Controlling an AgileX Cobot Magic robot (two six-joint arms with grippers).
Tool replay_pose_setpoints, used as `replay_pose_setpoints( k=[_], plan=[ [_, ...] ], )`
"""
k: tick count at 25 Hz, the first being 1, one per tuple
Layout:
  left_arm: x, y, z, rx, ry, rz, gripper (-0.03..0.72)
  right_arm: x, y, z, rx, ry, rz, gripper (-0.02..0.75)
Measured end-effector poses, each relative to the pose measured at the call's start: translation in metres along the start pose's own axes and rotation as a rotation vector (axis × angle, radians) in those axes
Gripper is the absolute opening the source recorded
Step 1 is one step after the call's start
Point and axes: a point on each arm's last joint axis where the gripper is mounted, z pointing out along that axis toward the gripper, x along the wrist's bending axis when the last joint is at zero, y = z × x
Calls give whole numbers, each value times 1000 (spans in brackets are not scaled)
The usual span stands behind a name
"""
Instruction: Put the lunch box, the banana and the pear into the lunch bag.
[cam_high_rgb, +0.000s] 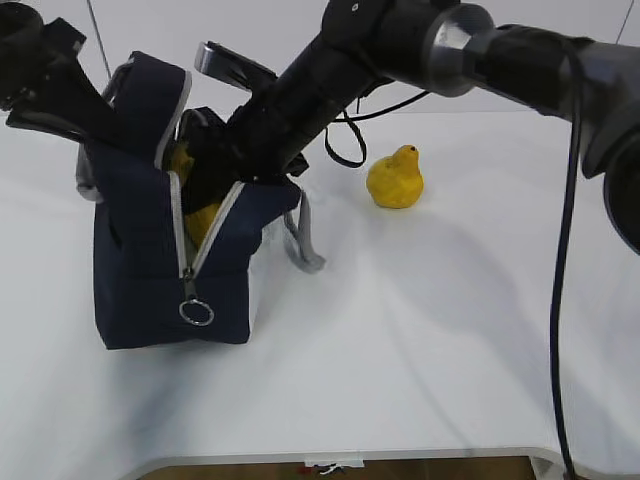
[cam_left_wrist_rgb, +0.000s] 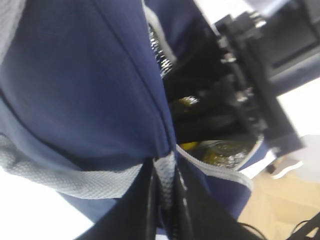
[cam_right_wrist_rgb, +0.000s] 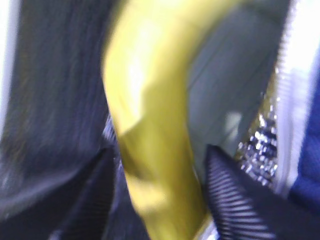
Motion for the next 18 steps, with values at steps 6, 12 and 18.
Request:
replay_pose_setpoints(
  k=[6, 12, 18],
  plan=[
    [4, -2, -1, 20, 48, 26, 17, 6, -5, 3, 57, 22, -9, 459],
    [9, -4, -1, 43, 101, 54, 17, 19, 3, -14, 31, 21, -57, 503],
    [11, -5, -2, 55, 126, 67, 17, 45, 17, -62, -42, -121, -185, 509]
  ],
)
